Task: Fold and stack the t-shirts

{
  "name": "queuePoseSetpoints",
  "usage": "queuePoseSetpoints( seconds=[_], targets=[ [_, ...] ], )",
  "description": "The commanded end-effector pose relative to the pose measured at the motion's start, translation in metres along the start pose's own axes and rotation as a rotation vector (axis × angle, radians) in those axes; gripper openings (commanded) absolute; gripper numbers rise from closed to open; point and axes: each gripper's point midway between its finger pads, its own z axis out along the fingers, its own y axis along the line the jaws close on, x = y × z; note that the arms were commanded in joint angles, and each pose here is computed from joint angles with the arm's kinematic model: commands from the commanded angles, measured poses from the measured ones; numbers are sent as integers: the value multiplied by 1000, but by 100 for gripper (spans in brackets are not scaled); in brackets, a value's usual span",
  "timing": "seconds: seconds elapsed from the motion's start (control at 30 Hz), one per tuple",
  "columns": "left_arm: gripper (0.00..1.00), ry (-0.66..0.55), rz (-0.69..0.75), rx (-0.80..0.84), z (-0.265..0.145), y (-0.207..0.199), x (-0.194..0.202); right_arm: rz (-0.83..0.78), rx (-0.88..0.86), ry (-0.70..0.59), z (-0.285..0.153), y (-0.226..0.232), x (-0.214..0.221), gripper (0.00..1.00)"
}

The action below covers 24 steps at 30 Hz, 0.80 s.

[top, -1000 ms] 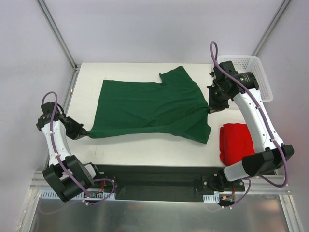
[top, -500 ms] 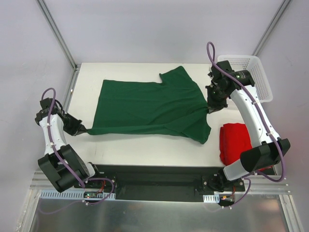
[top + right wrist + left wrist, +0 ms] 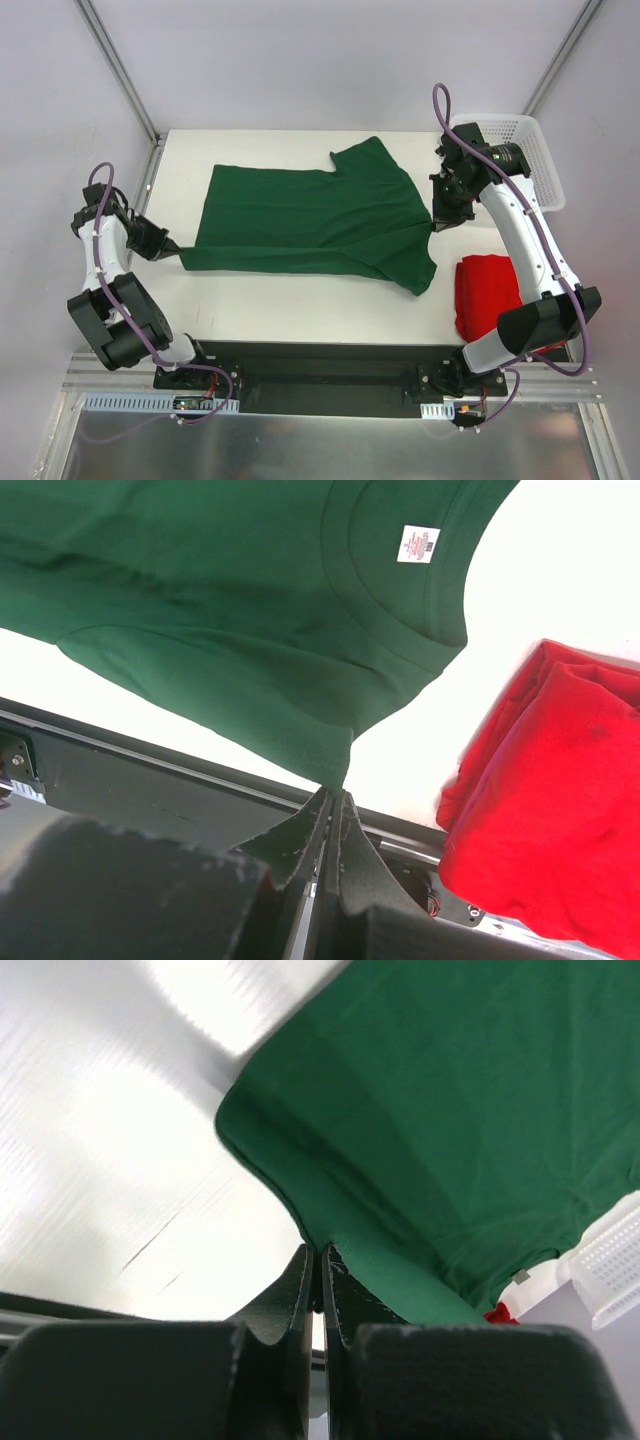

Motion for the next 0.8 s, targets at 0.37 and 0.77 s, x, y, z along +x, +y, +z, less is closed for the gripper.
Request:
queuePoseSetpoints(
  seconds=[0.37,0.77],
  targets=[
    [0,34,123,32,17,-59,-12,28,71,94,-8,-20,26,1],
    [0,26,152,-4,28,-62,-32,37,118,117,4,-30,17,1]
  ],
)
